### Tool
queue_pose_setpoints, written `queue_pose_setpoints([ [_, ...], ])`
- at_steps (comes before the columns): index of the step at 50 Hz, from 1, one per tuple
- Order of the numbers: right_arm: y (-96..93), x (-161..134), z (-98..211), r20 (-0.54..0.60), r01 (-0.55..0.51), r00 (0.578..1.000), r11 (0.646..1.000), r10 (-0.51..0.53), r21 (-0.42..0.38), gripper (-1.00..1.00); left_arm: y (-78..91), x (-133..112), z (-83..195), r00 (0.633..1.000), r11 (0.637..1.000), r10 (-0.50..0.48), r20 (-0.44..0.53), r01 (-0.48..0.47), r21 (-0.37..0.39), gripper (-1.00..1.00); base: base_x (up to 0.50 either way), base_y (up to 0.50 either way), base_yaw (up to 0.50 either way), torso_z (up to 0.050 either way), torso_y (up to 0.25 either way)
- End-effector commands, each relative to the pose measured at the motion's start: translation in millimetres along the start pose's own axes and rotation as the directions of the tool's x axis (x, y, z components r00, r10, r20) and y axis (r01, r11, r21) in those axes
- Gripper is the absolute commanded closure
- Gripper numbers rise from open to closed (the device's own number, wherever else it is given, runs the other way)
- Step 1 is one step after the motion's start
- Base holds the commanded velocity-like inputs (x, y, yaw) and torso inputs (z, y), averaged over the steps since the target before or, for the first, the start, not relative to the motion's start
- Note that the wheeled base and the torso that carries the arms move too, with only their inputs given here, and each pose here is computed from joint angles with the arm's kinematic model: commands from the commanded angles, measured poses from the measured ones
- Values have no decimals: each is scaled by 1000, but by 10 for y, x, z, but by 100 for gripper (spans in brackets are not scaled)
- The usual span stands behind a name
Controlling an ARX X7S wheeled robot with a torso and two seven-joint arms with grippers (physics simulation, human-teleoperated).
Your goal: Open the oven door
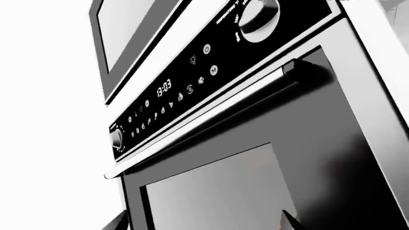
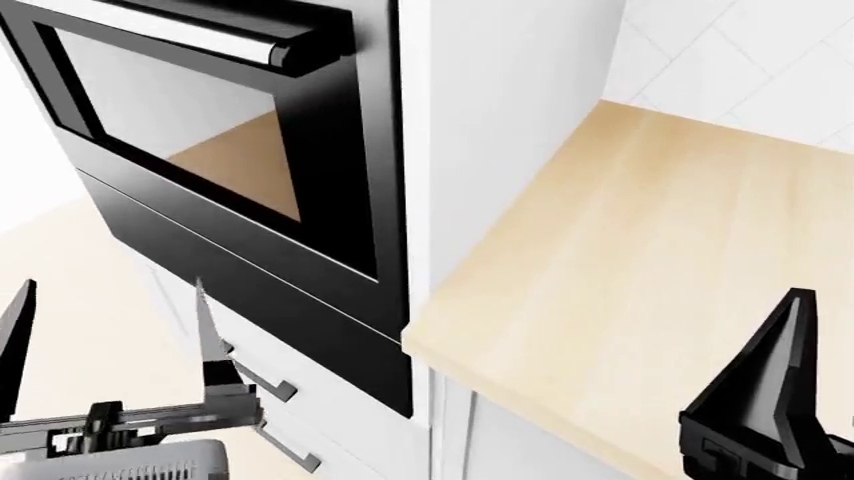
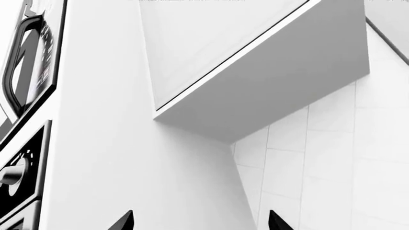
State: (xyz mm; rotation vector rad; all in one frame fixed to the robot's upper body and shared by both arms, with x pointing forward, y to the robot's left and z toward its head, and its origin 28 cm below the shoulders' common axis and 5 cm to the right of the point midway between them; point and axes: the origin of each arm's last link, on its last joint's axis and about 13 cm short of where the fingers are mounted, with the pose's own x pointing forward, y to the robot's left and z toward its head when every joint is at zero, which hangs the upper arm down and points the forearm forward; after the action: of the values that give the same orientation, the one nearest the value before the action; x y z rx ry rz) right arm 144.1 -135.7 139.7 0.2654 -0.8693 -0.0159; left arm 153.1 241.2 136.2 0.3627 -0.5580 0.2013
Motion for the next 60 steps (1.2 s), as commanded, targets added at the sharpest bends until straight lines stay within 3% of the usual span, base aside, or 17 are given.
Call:
queue_pose_setpoints([
  [1,2,6,11,11,0,1000,1000,0,2,-100,176,219,64,992,980,-123,29,117,163,-100,0,0,0,0,0],
  [6,-1,15,12,12,2,1000,1000,-2,1,-100,291,398,119,979,942,-200,38,182,281,-100,0,0,0,0,0],
  [9,-2,15,14,13,2,1000,1000,-2,2,-100,337,451,132,972,926,-234,24,216,308,-100,0,0,0,0,0],
  [13,0,14,13,12,1,1000,1000,-1,3,-100,407,562,135,959,883,-285,3,261,390,-100,0,0,0,0,0],
  [21,3,5,13,15,-3,1000,1000,3,2,-100,534,775,229,933,829,-358,-18,327,453,-100,0,0,0,0,0],
  [23,2,4,13,15,-3,1000,1000,3,3,-100,560,804,250,921,802,-388,-21,349,486,-100,0,0,0,0,0],
  [31,3,-2,12,13,-4,1000,1000,4,1,-100,657,994,324,906,770,-423,-30,377,516,-100,0,0,0,0,0],
  [50,1,3,9,14,-8,1000,1000,8,1,-100,564,1348,340,923,791,-384,36,308,529,-100,0,0,0,0,0],
  [60,3,6,9,13,-9,1000,1000,9,2,-100,480,1421,266,925,798,-378,39,304,520,-100,0,0,0,0,0],
])
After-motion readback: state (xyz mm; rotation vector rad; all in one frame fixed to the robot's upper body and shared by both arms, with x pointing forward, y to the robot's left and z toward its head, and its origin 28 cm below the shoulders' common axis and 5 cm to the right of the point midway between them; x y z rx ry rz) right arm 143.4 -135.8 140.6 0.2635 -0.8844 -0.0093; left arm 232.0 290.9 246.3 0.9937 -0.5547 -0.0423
